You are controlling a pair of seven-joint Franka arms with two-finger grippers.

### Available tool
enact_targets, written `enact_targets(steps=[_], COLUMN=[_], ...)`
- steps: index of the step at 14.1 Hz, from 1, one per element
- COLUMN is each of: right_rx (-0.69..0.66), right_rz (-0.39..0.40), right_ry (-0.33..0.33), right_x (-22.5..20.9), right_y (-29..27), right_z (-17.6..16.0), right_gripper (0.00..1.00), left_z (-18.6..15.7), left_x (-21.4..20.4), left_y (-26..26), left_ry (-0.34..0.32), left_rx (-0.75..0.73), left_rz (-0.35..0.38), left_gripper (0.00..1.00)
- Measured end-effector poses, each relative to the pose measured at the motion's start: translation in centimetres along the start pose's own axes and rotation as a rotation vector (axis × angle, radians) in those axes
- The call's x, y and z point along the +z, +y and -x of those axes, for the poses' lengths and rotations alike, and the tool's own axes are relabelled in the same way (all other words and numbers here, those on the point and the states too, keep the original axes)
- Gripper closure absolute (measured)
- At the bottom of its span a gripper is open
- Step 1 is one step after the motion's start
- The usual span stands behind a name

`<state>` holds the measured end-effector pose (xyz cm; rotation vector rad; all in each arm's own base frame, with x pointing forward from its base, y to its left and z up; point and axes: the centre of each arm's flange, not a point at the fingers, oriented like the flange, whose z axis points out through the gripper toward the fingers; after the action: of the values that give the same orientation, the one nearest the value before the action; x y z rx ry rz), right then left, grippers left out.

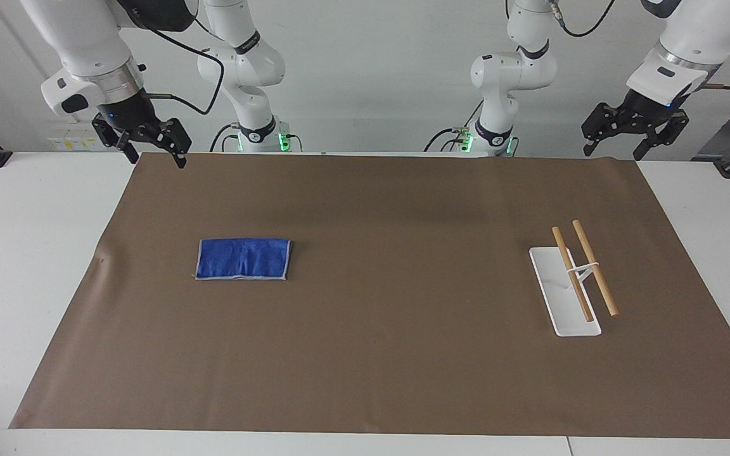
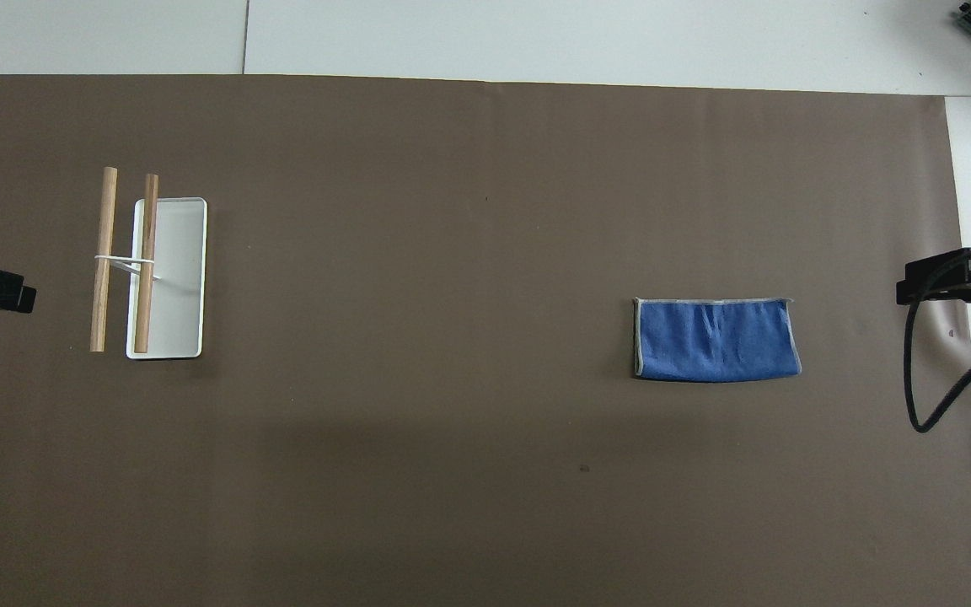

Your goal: Right arm passes towel to left arm to hang

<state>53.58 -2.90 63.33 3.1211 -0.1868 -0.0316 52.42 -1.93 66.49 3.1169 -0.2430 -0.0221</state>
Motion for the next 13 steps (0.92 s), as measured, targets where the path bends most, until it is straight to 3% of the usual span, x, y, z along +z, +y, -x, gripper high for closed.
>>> enact_targets(steps=[13], right_rx=[0.017], right_rz=[0.000], right_ry=[-0.004], right_x=[0.17], right_y=[-0.11], right_z=[0.01], right_gripper=[0.00], left_z=[0.04], left_x=[0.01], left_y=[-0.30], left_ry=[-0.001], left_rx=[-0.006], left_rz=[0.000], left_gripper=[0.00])
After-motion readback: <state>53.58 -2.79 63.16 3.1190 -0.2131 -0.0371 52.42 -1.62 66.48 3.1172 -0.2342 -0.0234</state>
